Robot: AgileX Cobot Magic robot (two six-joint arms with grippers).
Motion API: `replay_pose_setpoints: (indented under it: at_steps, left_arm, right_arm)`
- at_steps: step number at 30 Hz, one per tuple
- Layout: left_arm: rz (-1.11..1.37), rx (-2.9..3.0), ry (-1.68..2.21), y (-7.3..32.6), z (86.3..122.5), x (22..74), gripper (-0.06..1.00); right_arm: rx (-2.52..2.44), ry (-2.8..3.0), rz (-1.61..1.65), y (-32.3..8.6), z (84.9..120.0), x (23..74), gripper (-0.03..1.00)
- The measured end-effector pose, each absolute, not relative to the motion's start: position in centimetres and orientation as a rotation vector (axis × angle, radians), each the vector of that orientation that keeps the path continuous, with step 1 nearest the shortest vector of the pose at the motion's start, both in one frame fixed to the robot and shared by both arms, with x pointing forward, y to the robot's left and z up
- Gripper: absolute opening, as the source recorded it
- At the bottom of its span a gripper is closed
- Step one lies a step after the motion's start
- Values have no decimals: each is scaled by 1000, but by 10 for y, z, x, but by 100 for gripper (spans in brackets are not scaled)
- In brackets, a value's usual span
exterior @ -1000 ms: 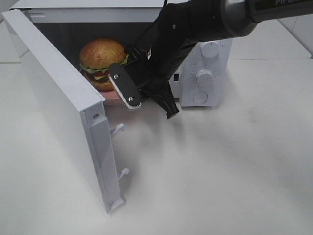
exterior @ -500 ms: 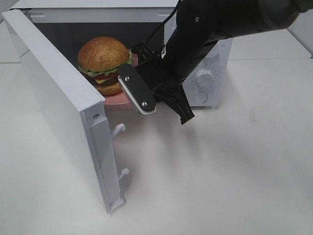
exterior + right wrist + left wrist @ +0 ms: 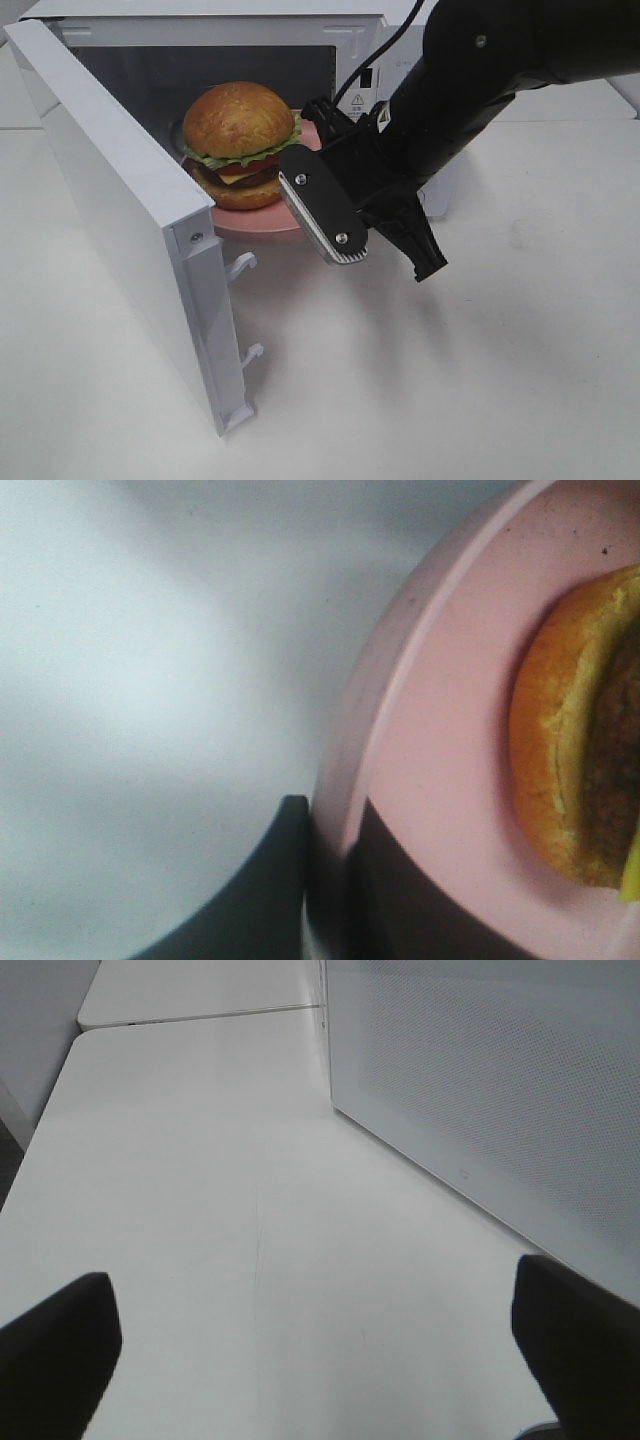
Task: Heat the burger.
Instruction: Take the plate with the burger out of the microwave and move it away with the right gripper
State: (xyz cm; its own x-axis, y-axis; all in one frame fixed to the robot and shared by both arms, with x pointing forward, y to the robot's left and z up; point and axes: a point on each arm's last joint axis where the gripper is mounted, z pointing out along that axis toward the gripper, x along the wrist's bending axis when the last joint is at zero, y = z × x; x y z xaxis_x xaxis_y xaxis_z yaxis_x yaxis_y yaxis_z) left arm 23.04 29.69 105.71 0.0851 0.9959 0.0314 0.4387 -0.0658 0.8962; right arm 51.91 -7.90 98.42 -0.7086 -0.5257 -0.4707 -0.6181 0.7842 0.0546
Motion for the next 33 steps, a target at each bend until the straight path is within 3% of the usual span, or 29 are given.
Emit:
replay_pose_setpoints:
  at_steps: [33]
  left_arm:
    - [937, 1612, 1451, 297, 1057, 230, 99]
  right_arm:
    - [-700, 2540, 366, -165, 1002, 403, 7]
